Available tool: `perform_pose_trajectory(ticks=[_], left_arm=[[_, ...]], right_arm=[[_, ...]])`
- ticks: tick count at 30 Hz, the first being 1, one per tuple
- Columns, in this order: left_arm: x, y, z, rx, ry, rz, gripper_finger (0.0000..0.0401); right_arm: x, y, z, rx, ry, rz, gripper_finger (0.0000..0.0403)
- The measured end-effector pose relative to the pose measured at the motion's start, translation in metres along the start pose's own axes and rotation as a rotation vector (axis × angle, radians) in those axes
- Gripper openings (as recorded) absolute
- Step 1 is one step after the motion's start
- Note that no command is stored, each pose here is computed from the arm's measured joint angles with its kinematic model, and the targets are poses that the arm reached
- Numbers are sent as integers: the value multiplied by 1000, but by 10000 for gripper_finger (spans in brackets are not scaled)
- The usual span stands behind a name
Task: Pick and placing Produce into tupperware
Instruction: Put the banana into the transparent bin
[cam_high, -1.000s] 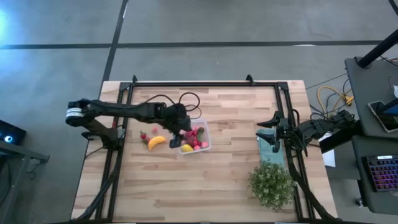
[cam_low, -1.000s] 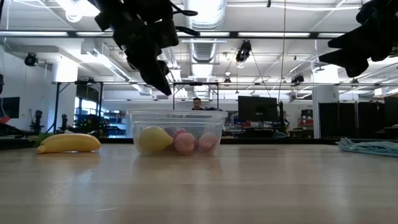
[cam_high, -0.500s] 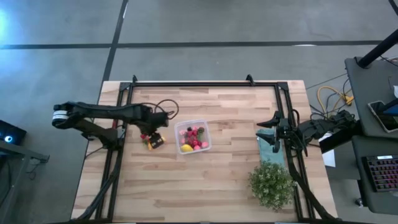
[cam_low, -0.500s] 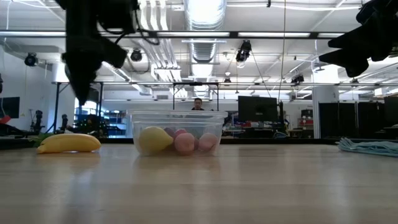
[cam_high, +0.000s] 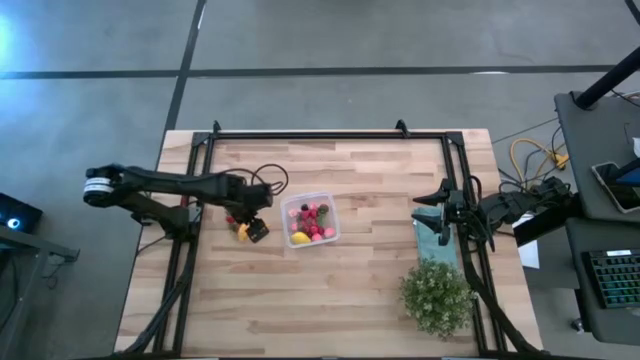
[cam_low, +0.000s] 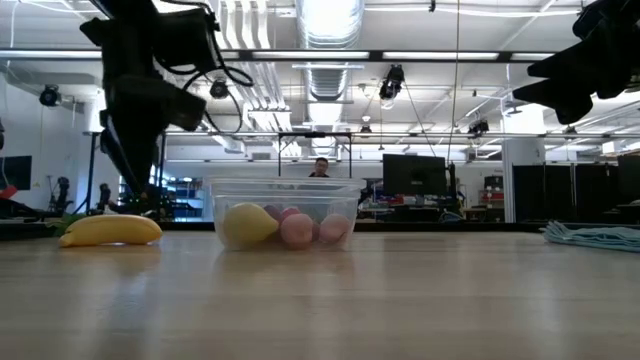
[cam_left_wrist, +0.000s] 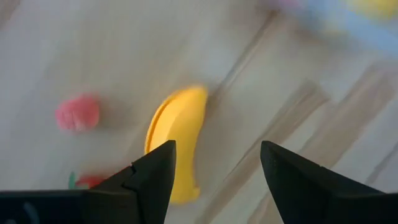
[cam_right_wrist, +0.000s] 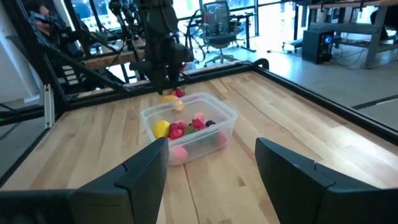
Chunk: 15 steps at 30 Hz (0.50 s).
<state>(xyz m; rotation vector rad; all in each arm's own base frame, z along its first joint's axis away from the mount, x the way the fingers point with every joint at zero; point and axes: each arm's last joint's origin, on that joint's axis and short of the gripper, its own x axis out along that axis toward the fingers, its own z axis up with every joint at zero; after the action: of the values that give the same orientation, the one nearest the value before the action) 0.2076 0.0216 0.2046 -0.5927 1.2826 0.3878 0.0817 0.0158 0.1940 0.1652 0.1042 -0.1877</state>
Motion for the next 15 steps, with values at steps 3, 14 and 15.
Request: perform_pose_trajectory(ticks=[3,14,15], left_arm=[[5,3,-1,-45,60,7,219],[8,4,-1,-74,92,13,219],[9,4,-1,-66,95,14,219]], right_arm=[[0,0,0,0,0,0,233],[0,0,0,1,-1,0,233],[0,0,0,0,-1,0,233]])
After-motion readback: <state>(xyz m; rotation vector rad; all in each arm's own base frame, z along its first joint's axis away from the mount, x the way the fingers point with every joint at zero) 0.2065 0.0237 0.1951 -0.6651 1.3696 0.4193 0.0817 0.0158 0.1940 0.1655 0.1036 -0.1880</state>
